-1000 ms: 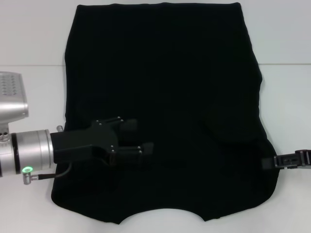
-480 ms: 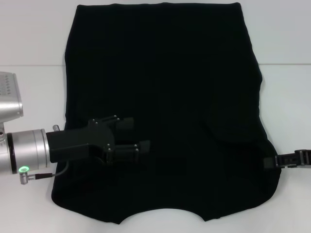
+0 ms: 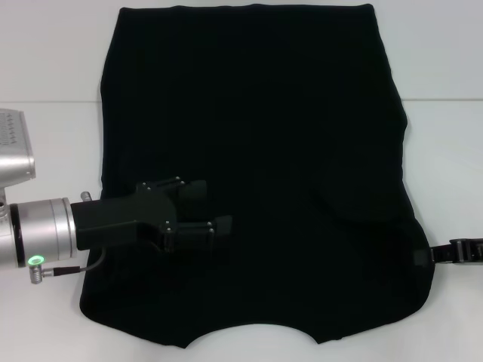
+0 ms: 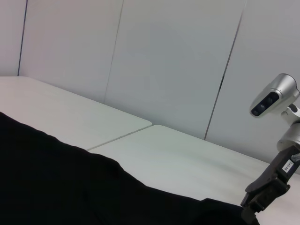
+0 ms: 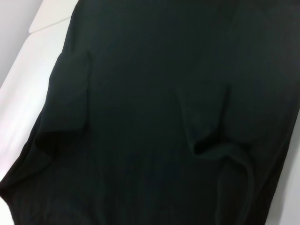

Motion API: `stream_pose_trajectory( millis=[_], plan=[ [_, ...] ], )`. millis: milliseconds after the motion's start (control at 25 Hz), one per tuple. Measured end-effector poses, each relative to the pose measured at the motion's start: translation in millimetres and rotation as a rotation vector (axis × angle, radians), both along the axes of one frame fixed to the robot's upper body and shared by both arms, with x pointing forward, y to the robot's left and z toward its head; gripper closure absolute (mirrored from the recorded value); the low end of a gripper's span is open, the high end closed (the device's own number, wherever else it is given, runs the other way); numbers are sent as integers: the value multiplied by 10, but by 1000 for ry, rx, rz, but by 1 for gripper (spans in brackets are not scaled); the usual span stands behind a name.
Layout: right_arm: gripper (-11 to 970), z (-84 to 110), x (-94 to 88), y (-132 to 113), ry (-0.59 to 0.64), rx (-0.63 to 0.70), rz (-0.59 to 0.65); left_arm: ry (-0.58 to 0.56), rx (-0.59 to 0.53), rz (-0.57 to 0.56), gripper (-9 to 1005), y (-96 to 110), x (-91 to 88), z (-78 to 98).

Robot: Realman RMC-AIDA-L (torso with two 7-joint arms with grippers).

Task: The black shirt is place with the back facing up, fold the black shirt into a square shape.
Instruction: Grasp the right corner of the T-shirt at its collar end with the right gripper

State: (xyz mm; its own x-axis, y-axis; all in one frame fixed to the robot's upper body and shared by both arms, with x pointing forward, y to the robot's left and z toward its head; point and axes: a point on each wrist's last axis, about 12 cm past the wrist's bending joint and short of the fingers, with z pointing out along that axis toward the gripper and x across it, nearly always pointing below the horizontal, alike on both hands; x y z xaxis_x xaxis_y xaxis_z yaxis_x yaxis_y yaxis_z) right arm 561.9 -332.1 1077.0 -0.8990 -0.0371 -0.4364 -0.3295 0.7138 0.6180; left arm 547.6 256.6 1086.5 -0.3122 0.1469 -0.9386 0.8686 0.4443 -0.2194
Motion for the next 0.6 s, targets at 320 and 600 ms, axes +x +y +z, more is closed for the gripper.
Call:
stream_pose_trajectory(
  millis=[320,600],
  plan=[
    [925,9,0,-7,-23,-4,15,47,-22,42,132,68,-25,-20],
    [927,21,3,-31,-51,-3,19,182,48,88,133,350,-190,-61]
  ],
)
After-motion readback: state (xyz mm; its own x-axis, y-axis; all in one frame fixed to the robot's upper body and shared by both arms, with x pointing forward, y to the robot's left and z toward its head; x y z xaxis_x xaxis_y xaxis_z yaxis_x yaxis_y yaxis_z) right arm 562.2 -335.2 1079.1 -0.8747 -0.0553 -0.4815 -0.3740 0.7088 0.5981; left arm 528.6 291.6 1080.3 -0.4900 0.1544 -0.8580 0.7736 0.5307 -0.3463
